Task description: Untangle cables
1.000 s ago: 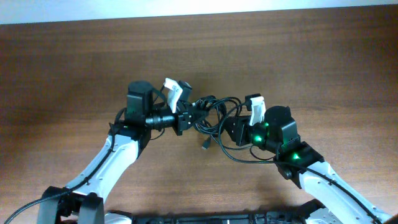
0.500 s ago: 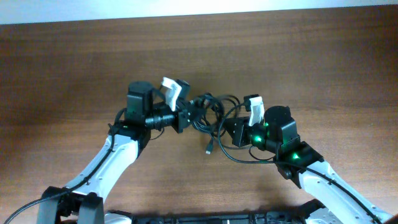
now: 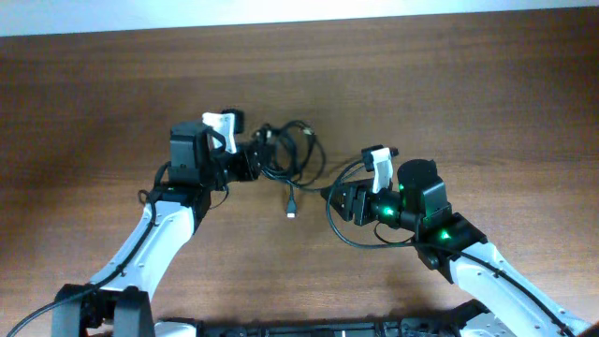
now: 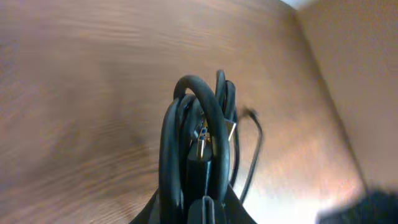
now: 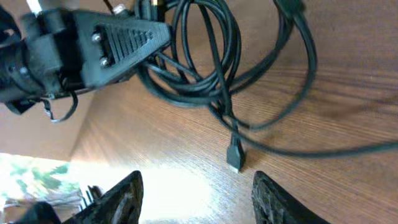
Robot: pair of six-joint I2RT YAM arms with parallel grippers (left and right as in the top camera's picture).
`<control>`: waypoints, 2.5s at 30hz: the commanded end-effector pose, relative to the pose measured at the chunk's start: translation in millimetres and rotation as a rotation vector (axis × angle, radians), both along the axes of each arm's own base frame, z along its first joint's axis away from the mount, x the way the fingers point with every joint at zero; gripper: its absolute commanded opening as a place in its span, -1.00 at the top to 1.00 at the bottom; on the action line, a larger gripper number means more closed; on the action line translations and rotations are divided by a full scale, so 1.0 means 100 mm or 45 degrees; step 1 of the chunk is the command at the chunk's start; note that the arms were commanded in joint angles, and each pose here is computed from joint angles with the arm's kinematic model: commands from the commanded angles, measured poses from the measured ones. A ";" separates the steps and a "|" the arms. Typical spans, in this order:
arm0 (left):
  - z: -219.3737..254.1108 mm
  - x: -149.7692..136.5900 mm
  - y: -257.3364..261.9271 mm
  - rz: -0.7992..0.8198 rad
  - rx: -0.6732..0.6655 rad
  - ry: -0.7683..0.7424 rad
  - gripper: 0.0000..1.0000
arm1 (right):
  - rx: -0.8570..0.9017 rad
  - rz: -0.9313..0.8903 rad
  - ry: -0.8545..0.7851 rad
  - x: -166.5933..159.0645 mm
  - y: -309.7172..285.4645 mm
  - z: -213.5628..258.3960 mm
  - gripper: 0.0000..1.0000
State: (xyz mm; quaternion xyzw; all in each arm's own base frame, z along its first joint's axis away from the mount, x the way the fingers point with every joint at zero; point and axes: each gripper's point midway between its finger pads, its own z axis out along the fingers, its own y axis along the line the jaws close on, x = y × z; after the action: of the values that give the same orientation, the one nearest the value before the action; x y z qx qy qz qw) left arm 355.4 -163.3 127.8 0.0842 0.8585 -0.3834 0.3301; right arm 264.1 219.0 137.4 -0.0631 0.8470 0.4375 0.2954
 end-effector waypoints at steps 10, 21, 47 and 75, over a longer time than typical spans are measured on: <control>0.34 -0.33 -0.31 -0.587 0.033 -0.565 1.00 | -0.006 0.025 0.012 -0.04 0.02 -0.02 -0.18; 0.44 -0.32 -0.34 -0.677 0.081 -0.775 1.00 | -0.006 0.025 0.013 -0.04 0.02 -0.02 -0.20; 0.28 -0.38 -0.31 -0.594 0.021 -0.505 1.00 | -0.136 0.028 -0.180 0.08 -0.06 -0.02 -0.82; 0.40 -0.84 -0.45 -0.827 -0.224 -0.450 -0.98 | -0.033 0.298 -0.460 0.04 0.23 0.22 0.92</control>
State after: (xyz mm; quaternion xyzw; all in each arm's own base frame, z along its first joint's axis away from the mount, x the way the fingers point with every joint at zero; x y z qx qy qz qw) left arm 259.5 -214.9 168.9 0.4078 0.6574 -0.5381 0.3347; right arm 267.3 240.4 157.5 -0.2516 0.7711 0.4346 0.3916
